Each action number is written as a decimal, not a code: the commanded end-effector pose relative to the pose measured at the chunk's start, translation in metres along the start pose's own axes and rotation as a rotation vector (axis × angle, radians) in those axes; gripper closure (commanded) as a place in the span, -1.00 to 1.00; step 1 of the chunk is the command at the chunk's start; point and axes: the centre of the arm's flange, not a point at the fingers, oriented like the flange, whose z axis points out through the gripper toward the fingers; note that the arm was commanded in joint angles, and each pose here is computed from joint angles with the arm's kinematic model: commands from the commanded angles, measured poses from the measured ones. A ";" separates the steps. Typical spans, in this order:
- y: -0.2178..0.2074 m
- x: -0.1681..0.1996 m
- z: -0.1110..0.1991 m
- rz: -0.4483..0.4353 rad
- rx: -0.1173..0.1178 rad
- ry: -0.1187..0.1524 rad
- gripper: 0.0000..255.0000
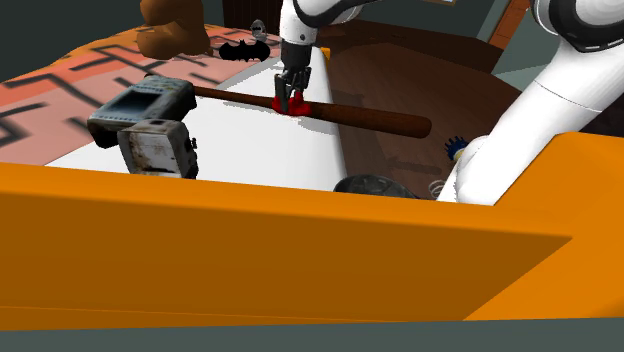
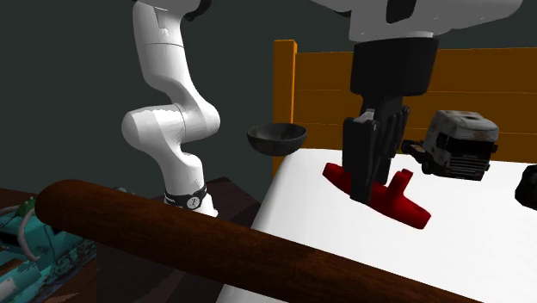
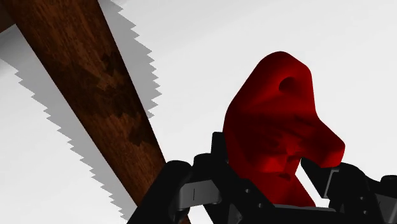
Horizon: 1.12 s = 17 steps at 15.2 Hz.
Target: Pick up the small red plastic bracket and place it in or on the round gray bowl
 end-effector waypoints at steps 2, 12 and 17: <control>-0.001 0.000 -0.015 0.000 0.000 0.000 1.00; -0.001 0.001 -0.068 0.000 0.000 0.000 1.00; -0.021 -0.034 -0.075 0.000 0.000 0.000 1.00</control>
